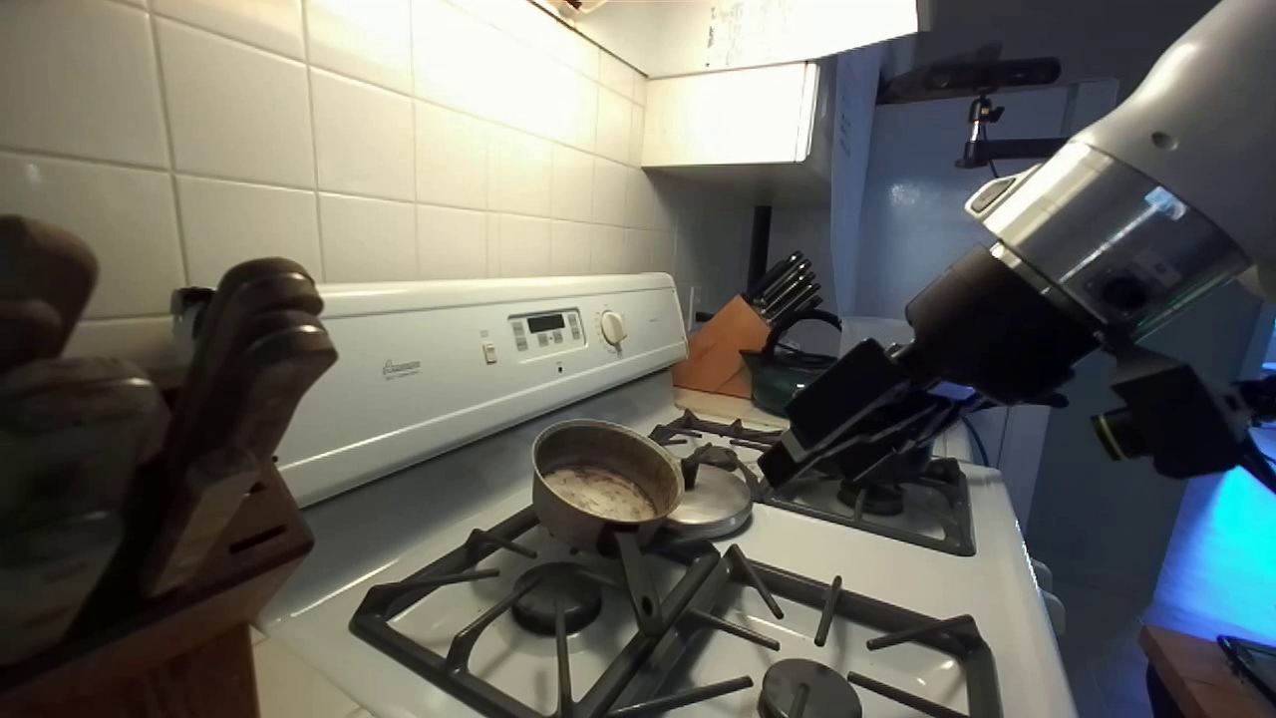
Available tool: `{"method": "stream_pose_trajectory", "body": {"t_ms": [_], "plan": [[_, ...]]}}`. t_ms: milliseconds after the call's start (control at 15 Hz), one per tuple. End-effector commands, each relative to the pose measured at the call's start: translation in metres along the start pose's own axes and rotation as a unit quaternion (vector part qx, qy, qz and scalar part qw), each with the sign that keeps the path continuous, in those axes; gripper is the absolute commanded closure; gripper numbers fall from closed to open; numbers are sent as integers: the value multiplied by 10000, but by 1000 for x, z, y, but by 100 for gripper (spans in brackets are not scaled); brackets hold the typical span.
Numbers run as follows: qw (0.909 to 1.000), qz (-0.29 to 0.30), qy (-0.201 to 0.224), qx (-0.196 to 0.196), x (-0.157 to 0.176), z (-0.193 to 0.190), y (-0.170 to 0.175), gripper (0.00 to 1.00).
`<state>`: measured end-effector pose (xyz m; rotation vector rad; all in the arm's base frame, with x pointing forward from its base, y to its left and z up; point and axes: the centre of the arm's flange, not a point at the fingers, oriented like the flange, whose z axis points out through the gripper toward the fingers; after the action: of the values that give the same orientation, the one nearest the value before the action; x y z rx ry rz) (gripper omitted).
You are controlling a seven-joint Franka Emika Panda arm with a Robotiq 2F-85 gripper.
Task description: Put the left pot centrally
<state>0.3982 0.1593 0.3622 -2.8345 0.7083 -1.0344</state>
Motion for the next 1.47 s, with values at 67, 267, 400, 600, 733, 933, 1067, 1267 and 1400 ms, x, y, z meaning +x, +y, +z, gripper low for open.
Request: {"method": "stream_pose_trajectory", "body": {"t_ms": [67, 267, 400, 600, 733, 933, 1067, 1267, 1400], "plan": [[9991, 362, 170, -136, -12, 23, -16, 0], [9981, 538, 240, -192, -13, 29, -20, 0], [9973, 658, 252, -202, -11, 36, -25, 0], [9960, 809, 284, -244, -5, 49, -33, 0], [9949, 922, 304, -259, -1, 59, -36, 0], [9940, 1009, 327, -284, 4, 72, -41, 0], [9934, 1054, 354, -283, 5, 81, -43, 0], [9925, 1117, 412, -284, 4, 93, -45, 0], [9912, 1198, 495, -274, 3, 103, -45, 0]]}}
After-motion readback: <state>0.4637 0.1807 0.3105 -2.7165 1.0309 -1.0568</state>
